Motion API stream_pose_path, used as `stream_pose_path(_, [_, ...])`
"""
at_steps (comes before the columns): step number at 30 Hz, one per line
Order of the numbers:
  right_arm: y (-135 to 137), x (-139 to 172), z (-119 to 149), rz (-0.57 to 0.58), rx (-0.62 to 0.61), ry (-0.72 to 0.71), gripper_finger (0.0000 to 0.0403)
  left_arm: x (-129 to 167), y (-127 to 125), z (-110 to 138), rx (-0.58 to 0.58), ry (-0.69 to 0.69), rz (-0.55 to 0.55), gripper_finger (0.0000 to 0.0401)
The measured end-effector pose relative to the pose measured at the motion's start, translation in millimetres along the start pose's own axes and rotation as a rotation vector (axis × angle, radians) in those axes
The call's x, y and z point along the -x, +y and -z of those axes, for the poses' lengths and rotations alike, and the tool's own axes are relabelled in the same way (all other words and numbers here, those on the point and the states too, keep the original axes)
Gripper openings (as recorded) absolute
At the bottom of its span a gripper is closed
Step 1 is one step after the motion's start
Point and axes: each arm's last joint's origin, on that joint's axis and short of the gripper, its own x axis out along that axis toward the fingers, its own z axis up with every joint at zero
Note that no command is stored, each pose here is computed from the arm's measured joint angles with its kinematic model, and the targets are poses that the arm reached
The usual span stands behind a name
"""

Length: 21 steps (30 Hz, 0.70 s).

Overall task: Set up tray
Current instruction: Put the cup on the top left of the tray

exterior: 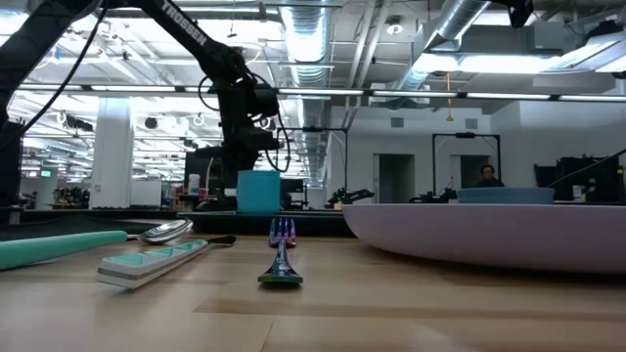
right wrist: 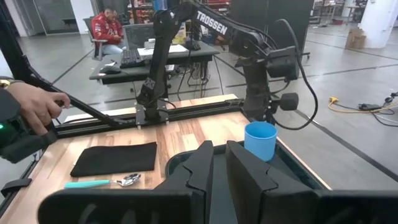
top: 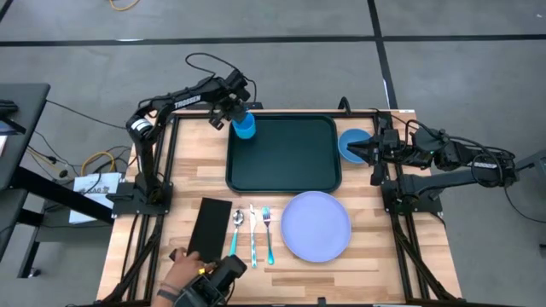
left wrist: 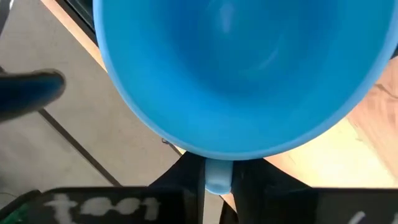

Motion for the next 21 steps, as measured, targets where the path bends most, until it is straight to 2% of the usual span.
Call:
stream_pose_path(7, [0.0, 0.0, 0.0, 0.0, 0.0, 0.0, 0.0038, -0.1, -0.1, 2.2, 0.006, 0.002, 0.001, 0.0053])
stream_pose_path(21, [0.0, 0.0, 0.4, 0.0, 0.001, 0.004, 0.0038, -0.1, -0.6, 2.1, 0.02, 0.001, 0.007, 0.0058])
